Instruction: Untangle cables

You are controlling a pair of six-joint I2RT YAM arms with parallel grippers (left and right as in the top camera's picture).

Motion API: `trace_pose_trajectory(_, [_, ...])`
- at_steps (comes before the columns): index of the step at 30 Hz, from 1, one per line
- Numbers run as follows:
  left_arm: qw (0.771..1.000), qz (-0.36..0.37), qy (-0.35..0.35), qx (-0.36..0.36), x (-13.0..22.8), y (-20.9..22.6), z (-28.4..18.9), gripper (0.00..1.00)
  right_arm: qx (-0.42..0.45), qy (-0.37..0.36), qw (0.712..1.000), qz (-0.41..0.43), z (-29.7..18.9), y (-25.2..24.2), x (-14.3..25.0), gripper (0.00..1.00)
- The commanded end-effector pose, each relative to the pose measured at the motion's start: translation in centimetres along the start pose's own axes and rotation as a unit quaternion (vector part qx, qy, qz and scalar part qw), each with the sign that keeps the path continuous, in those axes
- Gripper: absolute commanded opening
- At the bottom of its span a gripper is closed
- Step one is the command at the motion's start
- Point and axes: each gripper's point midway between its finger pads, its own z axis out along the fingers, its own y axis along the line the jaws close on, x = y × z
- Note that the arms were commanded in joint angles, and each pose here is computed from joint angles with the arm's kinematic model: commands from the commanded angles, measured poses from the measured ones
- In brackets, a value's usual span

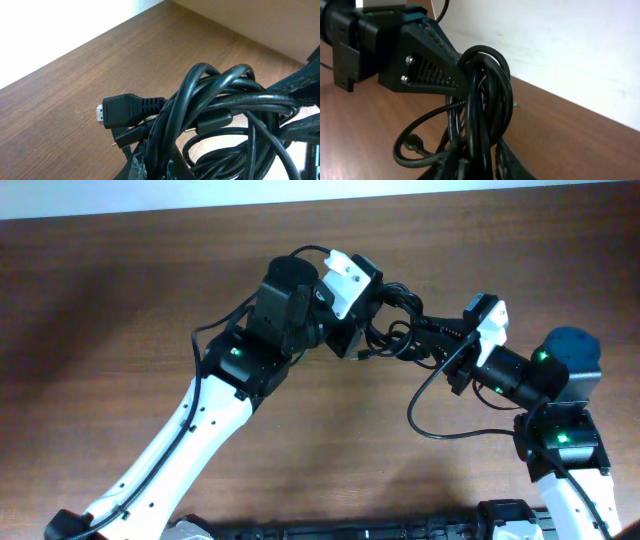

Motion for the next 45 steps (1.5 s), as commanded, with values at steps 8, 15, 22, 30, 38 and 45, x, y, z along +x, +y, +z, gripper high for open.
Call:
trace_pose_trajectory(8, [0.998, -0.008, -0.024, 0.055, -1.6, -2.0, -0.3, 0.00, 0.006, -0.006, 1.000, -0.005, -0.1, -0.1, -0.8, 0.04])
trace_pose_trajectory(15, [0.997, -0.076, -0.021, -0.024, -1.4, 0.8, -0.2, 0.00, 0.029, -0.003, 1.000, 0.005, -0.2, -0.9, -0.7, 0.04])
trace_pose_trajectory(22, [0.976, -0.183, -0.030, -0.111, -0.9, 4.3, -0.8, 0.00, 0.153, 0.003, 0.986, 0.061, -1.0, -5.1, -0.1, 0.04])
trace_pose_trajectory(30, [0.975, -0.183, -0.030, -0.124, -0.8, 4.7, -0.9, 0.00, 0.259, 0.032, 0.959, 0.108, -2.5, -8.3, 2.0, 0.04])
trace_pose_trajectory(38, [0.975, -0.183, -0.031, -0.124, -0.8, 4.7, -0.9, 0.00, 0.302, 0.047, 0.944, 0.127, -3.4, -9.4, 3.1, 0.04])
trace_pose_trajectory(45, [0.975, -0.183, -0.030, -0.124, -0.8, 4.7, -0.9, 0.00, 0.288, 0.051, 0.947, 0.130, -3.1, -8.9, 3.2, 0.49])
